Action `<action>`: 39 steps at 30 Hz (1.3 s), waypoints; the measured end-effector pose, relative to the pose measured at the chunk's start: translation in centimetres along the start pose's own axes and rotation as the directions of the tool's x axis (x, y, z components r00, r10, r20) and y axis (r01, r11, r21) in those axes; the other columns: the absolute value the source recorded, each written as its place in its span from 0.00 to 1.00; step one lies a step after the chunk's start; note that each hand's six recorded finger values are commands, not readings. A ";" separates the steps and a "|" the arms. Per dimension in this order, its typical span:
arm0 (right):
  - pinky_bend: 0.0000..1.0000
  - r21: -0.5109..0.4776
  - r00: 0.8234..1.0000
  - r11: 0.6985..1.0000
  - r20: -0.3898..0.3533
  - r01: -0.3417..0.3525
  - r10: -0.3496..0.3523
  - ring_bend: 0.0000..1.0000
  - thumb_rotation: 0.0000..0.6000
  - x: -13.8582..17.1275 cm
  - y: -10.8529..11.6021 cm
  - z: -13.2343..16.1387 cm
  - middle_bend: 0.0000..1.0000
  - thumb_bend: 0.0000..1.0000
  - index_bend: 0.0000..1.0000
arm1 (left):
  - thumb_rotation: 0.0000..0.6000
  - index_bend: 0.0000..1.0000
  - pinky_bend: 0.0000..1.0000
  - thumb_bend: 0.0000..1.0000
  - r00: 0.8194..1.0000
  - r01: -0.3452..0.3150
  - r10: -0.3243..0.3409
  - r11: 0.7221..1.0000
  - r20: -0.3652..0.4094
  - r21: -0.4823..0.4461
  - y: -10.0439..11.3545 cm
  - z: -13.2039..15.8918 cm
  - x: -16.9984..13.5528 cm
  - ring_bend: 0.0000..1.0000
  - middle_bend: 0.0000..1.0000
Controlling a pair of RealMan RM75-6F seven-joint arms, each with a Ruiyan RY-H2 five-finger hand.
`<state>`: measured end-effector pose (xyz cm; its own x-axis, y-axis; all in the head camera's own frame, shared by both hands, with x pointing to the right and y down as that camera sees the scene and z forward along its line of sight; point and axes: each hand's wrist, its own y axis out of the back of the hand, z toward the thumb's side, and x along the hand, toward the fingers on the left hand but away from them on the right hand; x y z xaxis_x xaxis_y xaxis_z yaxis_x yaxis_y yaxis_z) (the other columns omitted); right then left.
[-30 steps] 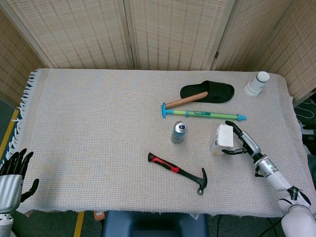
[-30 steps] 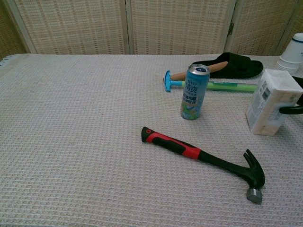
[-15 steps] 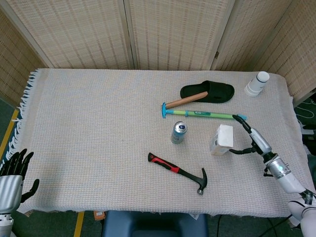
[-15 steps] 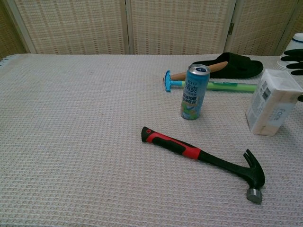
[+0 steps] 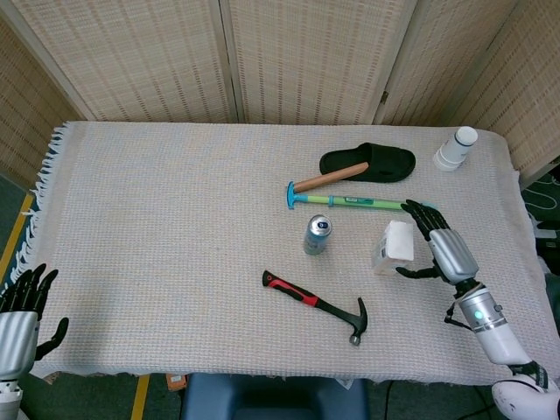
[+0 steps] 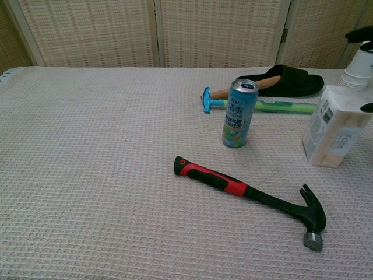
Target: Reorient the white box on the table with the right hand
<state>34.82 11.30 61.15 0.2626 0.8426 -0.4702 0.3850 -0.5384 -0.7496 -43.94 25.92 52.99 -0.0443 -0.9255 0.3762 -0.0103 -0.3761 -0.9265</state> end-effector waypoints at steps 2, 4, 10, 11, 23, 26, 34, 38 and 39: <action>0.00 0.048 0.999 0.999 0.040 0.000 -0.002 0.00 1.00 0.0 0.9 0.0 0.00 0.04 0.00 | 1.00 0.10 0.15 0.34 1.000 0.002 -0.002 1.000 -0.002 0.000 0.0 0.0 0.0 0.00 0.00; 0.00 0.091 0.996 0.996 0.086 -0.006 -0.002 0.00 1.00 0.0 1.7 -0.3 0.00 0.04 0.00 | 1.00 0.10 0.15 0.34 1.000 0.003 -0.003 1.000 -0.004 0.000 0.0 0.0 0.0 0.00 0.00; 0.00 0.137 0.986 0.989 0.163 -0.061 0.038 0.00 1.00 -0.5 1.9 -0.5 0.00 0.04 0.00 | 1.00 0.10 0.15 0.34 1.000 0.004 -0.004 1.000 -0.005 0.002 -0.1 0.0 0.0 0.00 0.00; 0.00 0.139 0.985 0.988 0.169 -0.071 0.047 0.00 1.00 -0.7 1.8 -0.5 0.00 0.04 0.00 | 1.00 0.10 0.15 0.34 1.000 0.003 -0.003 1.000 -0.004 0.002 -0.1 0.0 0.0 0.00 0.00; 0.00 0.157 0.964 0.972 0.230 -0.175 0.136 0.00 1.00 -2.4 0.3 -1.1 0.01 0.04 0.00 | 1.00 0.10 0.15 0.34 1.000 0.004 -0.004 1.000 -0.010 0.003 -0.1 -0.1 0.1 0.00 0.00; 0.00 0.163 0.958 0.966 0.241 -0.199 0.156 0.00 1.00 -2.9 -0.1 -1.1 0.03 0.04 0.00 | 1.00 0.10 0.15 0.34 1.000 0.003 -0.003 1.000 -0.012 0.002 -0.1 -0.1 0.1 0.00 0.00; 0.00 0.170 0.952 0.959 0.245 -0.229 0.184 0.00 1.00 -3.8 -0.9 -0.7 0.05 0.04 0.00 | 1.00 0.10 0.15 0.34 1.000 0.005 -0.005 1.000 -0.013 0.002 -0.1 -0.2 0.1 0.00 0.00; 0.00 0.171 0.951 0.956 0.242 -0.239 0.194 0.00 1.00 -4.0 -1.3 -0.4 0.07 0.04 0.00 | 1.00 0.10 0.15 0.34 1.000 0.002 -0.002 1.000 -0.013 0.000 -0.1 -0.2 0.1 0.00 0.00; 0.00 0.172 0.950 0.955 0.243 -0.242 0.197 0.00 1.00 -4.1 -1.4 -0.4 0.08 0.04 0.00 | 1.00 0.10 0.15 0.34 1.000 0.002 -0.002 1.000 -0.013 0.000 -0.1 -0.2 0.1 0.00 0.00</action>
<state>33.54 8.61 64.29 0.1108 0.6978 -0.7076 0.1522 -0.7155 -0.6818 -44.12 25.87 53.08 -0.0571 -0.9240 0.3781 -0.0104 -0.3782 -0.9257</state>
